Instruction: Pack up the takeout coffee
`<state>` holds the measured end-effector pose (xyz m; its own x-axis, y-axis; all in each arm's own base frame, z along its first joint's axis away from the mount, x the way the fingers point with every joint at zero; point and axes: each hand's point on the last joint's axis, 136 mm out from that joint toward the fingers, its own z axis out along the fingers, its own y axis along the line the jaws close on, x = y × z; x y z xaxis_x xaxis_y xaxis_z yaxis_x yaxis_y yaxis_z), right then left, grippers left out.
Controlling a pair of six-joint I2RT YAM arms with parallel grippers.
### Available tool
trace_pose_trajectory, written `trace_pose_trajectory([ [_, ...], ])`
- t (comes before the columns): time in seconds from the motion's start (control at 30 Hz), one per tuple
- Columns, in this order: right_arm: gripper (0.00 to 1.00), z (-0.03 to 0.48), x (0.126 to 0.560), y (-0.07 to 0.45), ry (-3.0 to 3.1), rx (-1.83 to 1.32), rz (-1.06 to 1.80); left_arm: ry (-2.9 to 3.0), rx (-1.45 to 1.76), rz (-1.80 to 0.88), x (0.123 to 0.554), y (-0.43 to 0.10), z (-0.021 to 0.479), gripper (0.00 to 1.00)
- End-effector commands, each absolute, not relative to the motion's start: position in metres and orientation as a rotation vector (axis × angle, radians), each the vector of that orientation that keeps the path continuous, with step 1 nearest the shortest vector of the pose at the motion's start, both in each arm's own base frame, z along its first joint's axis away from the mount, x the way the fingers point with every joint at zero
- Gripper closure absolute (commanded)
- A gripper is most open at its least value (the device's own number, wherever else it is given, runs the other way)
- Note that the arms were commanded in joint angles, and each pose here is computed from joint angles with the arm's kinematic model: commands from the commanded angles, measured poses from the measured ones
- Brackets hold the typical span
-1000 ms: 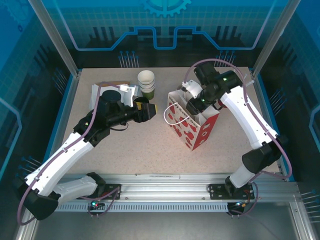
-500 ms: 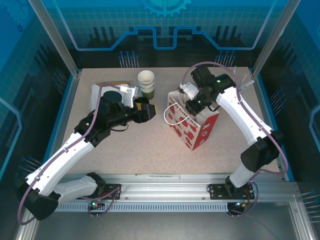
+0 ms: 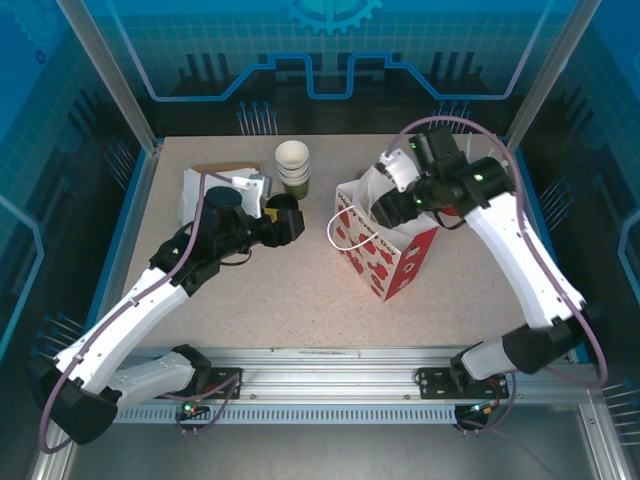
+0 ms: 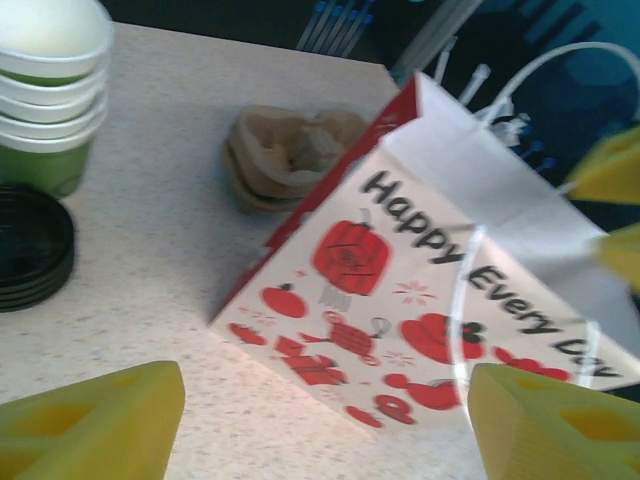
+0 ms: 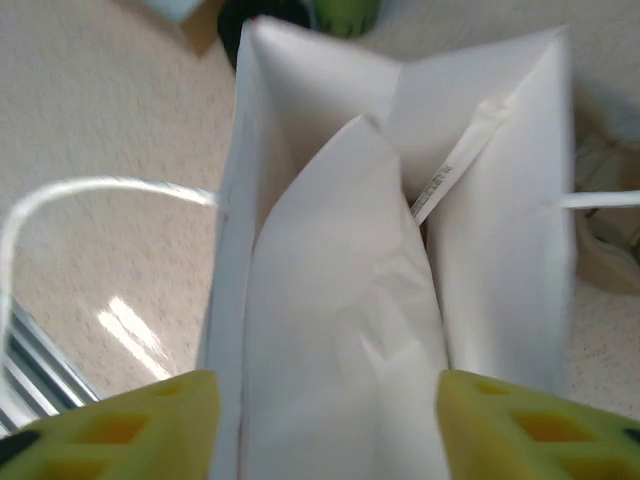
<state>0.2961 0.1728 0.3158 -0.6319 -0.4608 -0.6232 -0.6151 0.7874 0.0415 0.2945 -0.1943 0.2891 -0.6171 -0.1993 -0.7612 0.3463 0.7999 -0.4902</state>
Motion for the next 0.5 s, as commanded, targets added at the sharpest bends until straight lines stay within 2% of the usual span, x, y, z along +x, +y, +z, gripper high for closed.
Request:
trace_pose_trajectory([
  [0.0, 0.3, 0.356, 0.297, 0.153, 2.227, -0.635, 0.324, 2.033, 0.023, -0.635, 0.304, -0.163, 0.289, 0.19],
  [0.13, 0.17, 0.376, 0.301, 0.096, 2.098, -0.324, 0.201, 1.939, -0.144, -0.477, 0.312, -0.119, 0.276, 0.07],
  [0.2, 0.08, 0.375, 0.303, 0.062, 2.052, -0.173, 0.124, 1.882, -0.203, -0.41, 0.315, -0.099, 0.268, 0.03],
  [0.27, 0.02, 0.361, 0.309, 0.021, 2.032, -0.01, -0.016, 1.845, -0.255, -0.319, 0.317, -0.075, 0.258, 0.01],
  [0.37, 0.0, 0.326, 0.316, -0.037, 2.041, 0.245, -0.213, 1.813, -0.346, -0.162, 0.323, -0.036, 0.241, 0.01],
  [0.47, 0.0, 0.285, 0.322, -0.07, 2.055, 0.4, -0.262, 1.817, -0.385, -0.027, 0.328, -0.008, 0.224, 0.01],
])
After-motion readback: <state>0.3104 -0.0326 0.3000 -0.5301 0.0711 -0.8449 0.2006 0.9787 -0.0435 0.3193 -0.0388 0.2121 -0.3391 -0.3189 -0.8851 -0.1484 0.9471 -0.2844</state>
